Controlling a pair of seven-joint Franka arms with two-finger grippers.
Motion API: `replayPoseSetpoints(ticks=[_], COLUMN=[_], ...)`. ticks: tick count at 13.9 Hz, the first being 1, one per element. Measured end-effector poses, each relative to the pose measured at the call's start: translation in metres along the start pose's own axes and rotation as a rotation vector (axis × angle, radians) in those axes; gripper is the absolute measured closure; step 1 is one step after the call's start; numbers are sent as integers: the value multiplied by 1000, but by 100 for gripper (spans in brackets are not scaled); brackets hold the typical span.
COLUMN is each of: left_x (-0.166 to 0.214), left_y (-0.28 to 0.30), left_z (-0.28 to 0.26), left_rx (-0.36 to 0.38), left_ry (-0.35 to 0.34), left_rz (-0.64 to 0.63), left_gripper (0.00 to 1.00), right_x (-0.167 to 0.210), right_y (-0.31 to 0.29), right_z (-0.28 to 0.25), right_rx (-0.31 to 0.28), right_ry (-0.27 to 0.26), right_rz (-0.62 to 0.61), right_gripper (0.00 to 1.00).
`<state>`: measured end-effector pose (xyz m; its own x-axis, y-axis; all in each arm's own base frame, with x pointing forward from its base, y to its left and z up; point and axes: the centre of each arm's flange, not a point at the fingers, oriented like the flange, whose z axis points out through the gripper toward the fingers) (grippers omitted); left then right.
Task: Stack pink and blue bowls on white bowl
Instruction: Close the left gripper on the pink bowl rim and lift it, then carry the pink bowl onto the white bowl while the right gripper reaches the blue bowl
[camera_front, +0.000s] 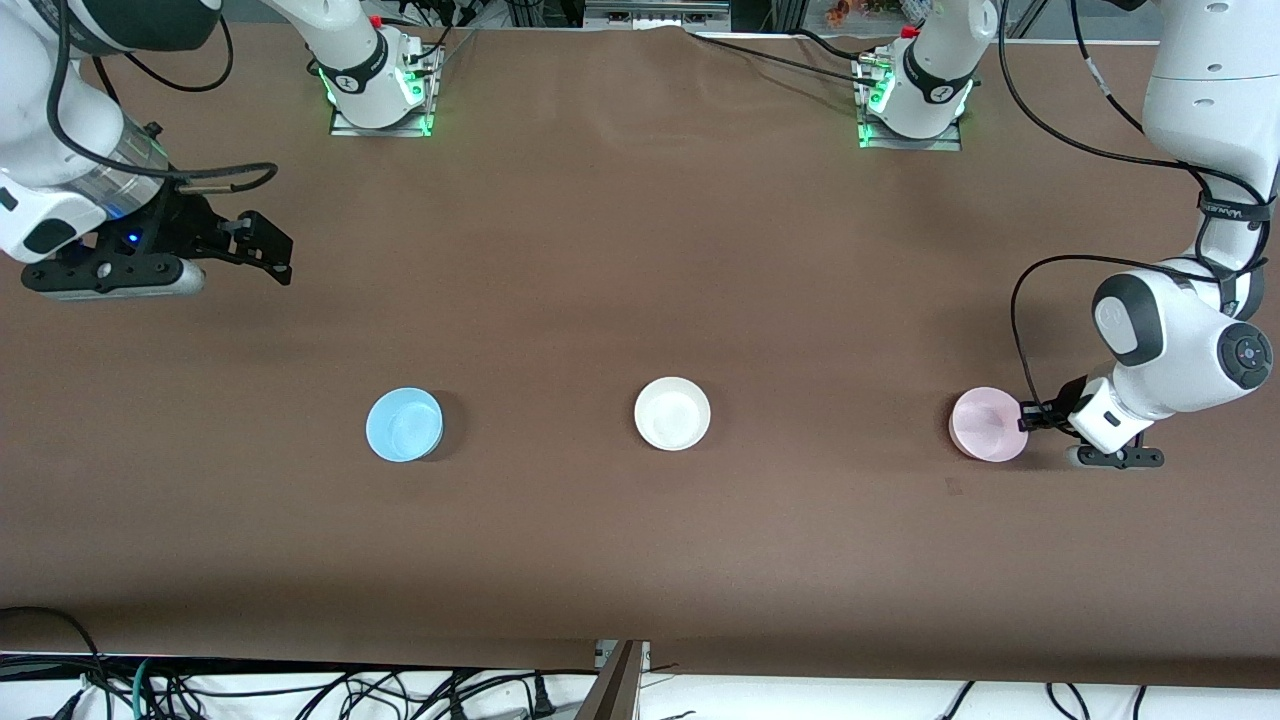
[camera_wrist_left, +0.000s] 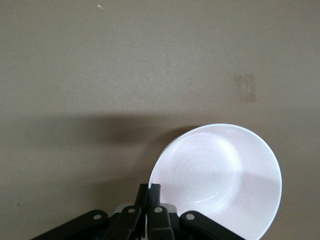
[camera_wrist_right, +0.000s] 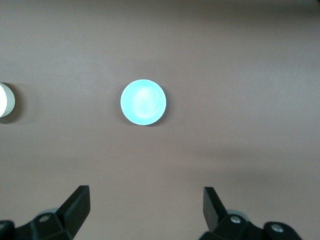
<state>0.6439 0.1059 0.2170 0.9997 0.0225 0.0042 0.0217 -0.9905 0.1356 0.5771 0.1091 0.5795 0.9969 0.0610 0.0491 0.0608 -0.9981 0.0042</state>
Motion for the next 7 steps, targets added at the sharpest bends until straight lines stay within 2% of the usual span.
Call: replayPoseSetpoints(ticks=[3,5,7], left_x=[17,26,24], left_y=[47,108,186], left_z=[-14,-28,-32], left_rx=[-73,-133,-188], left_ry=[6,11,-6], left_rz=[-13,-53,-105], left_gripper=[98,98,98], right_x=[8,11,16], right_y=[-3,-4,-9], right_z=[25,39,68], right_rx=[-4,-8,-15], right_ry=[-39,-67,-126], right_rz=[-4,-5,-12], right_gripper=[0,0,0])
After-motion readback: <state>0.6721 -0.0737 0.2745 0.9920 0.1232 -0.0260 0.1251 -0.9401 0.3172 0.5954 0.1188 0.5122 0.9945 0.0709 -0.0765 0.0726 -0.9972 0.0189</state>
